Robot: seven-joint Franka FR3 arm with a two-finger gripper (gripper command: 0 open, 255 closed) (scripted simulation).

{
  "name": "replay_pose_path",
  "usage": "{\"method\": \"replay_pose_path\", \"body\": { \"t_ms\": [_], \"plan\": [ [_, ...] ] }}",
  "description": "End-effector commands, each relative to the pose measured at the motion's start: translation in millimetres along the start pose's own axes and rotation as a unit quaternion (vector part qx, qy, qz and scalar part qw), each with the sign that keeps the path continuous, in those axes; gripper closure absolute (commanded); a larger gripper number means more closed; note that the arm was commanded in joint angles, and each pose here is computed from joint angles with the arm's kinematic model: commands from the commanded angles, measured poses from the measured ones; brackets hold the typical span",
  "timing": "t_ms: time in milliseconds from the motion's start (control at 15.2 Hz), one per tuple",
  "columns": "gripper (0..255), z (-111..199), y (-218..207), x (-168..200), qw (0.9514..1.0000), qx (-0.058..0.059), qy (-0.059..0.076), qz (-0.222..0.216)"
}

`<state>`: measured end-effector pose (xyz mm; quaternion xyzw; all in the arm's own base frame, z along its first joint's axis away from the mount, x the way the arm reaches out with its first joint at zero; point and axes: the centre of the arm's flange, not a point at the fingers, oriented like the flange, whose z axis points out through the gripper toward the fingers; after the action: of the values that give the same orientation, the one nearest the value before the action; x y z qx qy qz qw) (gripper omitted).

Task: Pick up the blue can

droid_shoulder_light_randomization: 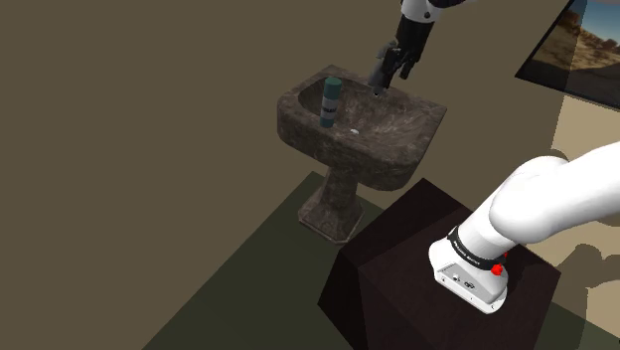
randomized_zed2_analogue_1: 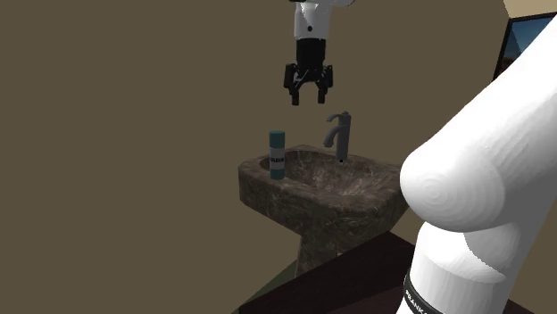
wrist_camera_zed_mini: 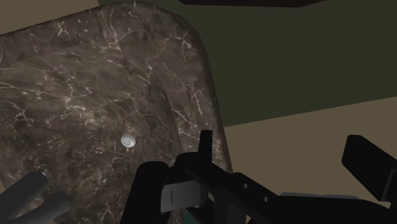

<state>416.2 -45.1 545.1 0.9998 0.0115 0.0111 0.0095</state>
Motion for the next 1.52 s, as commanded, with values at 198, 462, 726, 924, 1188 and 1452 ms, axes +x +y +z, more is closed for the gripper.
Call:
{"method": "replay_pose_path", "body": {
  "t_ms": [198,462,726,924,1188,1452],
  "plan": [
    [0,28.9,14.7,58.9,1.0,0.002,-0.001,0.003],
    [0,52.3,26.4,105.4,1.0,0.005,-0.003,0.006],
    [0,75.8,38.1,151.8,0.9999,0.007,-0.004,0.008],
    [0,93.6,47.0,186.4,0.9999,0.008,-0.005,0.01],
    [0,117.4,59.0,232.6,0.9998,0.011,-0.006,0.012],
    [0,137.6,63.7,250.8,0.9998,0.011,-0.007,0.013]
  ]
}}
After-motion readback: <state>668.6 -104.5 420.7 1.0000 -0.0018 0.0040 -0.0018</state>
